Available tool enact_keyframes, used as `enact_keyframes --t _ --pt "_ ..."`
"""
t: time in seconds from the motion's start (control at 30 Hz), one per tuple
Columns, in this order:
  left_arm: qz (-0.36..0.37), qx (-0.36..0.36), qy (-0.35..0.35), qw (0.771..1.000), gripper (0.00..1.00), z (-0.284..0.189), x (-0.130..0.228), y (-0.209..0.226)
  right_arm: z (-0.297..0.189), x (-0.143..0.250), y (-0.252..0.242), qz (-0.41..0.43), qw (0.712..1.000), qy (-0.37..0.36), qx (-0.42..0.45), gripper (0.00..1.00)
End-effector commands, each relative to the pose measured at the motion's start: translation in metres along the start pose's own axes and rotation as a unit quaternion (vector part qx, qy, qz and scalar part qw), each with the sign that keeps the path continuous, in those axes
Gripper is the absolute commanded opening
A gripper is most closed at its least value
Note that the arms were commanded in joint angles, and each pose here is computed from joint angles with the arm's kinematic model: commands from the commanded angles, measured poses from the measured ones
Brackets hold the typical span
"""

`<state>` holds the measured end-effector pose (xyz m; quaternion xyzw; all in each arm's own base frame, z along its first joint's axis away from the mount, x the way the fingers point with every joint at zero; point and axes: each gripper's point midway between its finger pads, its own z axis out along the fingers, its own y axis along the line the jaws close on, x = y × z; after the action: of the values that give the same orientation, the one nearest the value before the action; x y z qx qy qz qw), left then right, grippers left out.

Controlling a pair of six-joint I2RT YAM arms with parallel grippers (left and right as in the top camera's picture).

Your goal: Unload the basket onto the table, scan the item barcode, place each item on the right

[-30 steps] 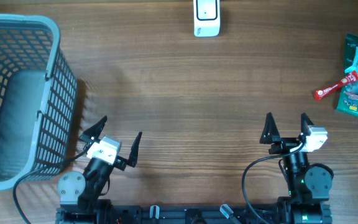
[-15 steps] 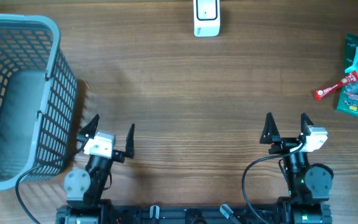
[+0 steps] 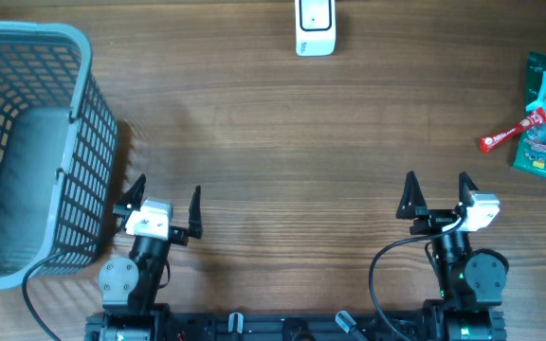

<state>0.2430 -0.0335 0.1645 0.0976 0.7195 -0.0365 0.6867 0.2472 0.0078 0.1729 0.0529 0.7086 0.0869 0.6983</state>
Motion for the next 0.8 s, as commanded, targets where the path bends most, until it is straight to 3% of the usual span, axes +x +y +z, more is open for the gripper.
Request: enact_keyframes --t 0.0,0.33,0.47,0.77 --pt "-0.006 -0.004 0.004 1.000 1.00 0.001 0.005 0.001 -0.001 -0.003 -0.001 0.006 1.000 -0.007 0.004 1.00" --pt "-0.053 -0.031 0.006 0.998 1.00 0.000 0.006 0.013 -0.001 -0.003 -0.001 0.006 1.000 -0.007 0.004 1.00" --pt "-0.116 -0.063 0.006 0.991 1.00 -0.001 0.009 0.024 -0.001 -0.003 -0.001 0.006 1.000 -0.007 0.004 1.00" --pt "-0.148 -0.084 0.005 0.985 1.00 -0.002 0.010 0.031 -0.001 -0.003 -0.001 0.006 1.000 -0.007 0.004 1.00"
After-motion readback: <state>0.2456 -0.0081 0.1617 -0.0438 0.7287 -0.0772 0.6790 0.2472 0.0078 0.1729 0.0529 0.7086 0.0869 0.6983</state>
